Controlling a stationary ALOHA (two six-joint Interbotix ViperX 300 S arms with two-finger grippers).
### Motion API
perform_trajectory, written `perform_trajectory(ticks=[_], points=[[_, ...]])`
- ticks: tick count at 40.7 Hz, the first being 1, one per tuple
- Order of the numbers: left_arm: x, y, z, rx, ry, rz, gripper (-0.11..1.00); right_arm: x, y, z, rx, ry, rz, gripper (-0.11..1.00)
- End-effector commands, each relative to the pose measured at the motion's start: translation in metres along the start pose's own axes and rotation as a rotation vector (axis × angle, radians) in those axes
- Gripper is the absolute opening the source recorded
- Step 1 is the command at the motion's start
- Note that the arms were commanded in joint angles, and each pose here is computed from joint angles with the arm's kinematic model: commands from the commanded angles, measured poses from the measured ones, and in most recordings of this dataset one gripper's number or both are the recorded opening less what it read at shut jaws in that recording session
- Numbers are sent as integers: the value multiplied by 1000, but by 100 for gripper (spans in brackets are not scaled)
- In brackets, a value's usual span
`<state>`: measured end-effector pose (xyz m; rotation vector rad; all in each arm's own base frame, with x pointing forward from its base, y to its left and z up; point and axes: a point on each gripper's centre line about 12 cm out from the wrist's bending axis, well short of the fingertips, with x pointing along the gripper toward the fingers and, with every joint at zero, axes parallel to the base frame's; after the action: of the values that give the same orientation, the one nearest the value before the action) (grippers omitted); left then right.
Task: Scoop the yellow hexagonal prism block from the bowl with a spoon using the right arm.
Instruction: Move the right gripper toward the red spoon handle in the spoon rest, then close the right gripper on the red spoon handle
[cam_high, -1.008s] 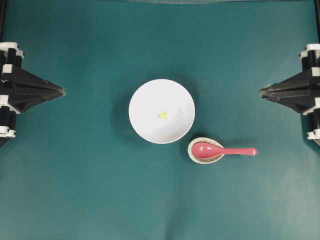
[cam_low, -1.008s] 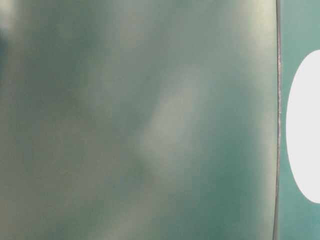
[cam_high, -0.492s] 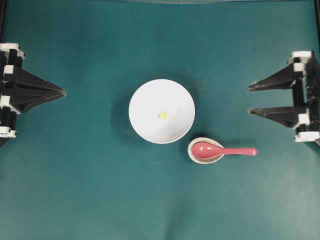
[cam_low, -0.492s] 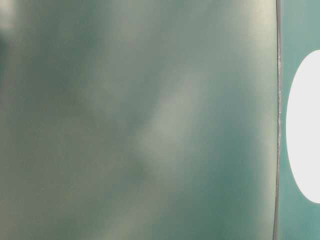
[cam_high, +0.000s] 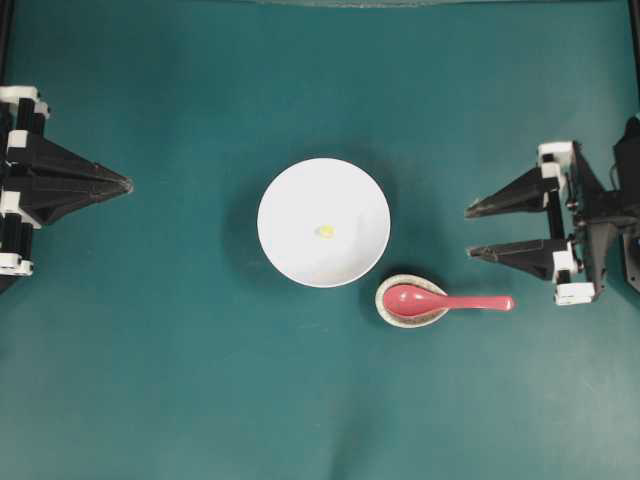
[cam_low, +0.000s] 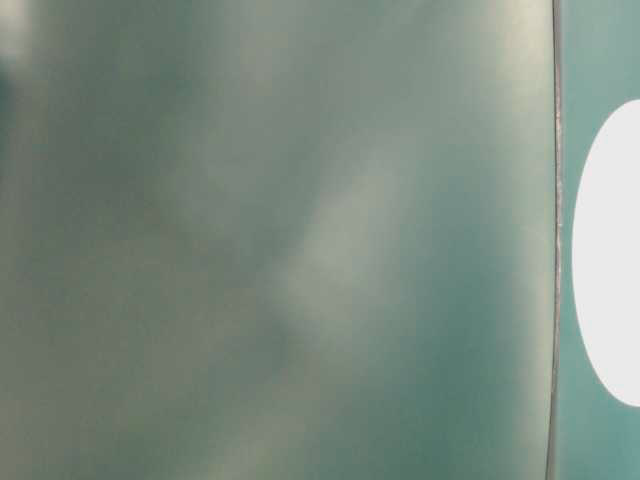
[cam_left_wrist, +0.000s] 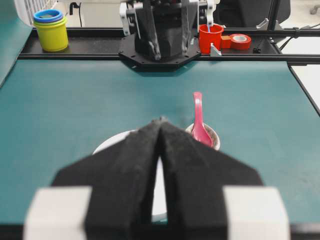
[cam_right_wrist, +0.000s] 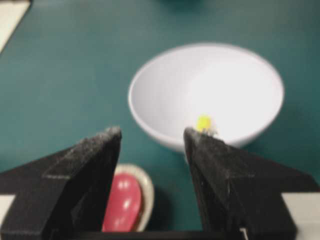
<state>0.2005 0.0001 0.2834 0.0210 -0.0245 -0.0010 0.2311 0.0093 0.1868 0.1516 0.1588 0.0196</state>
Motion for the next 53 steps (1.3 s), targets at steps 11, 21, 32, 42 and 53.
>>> perform_trajectory(ticks=[11,21,32,42,53], points=[[3,0,8,2,-18,1,0,10,10,-30,56,-12,13,57],[3,0,8,2,-18,1,0,16,24,-54,84,-9,10,57],[3,0,8,2,-18,1,0,19,34,-81,77,38,-18,57],[3,0,8,2,-18,1,0,16,37,-99,34,56,-16,57],[3,0,7,2,-17,1,0,19,39,-114,-2,88,-14,57]])
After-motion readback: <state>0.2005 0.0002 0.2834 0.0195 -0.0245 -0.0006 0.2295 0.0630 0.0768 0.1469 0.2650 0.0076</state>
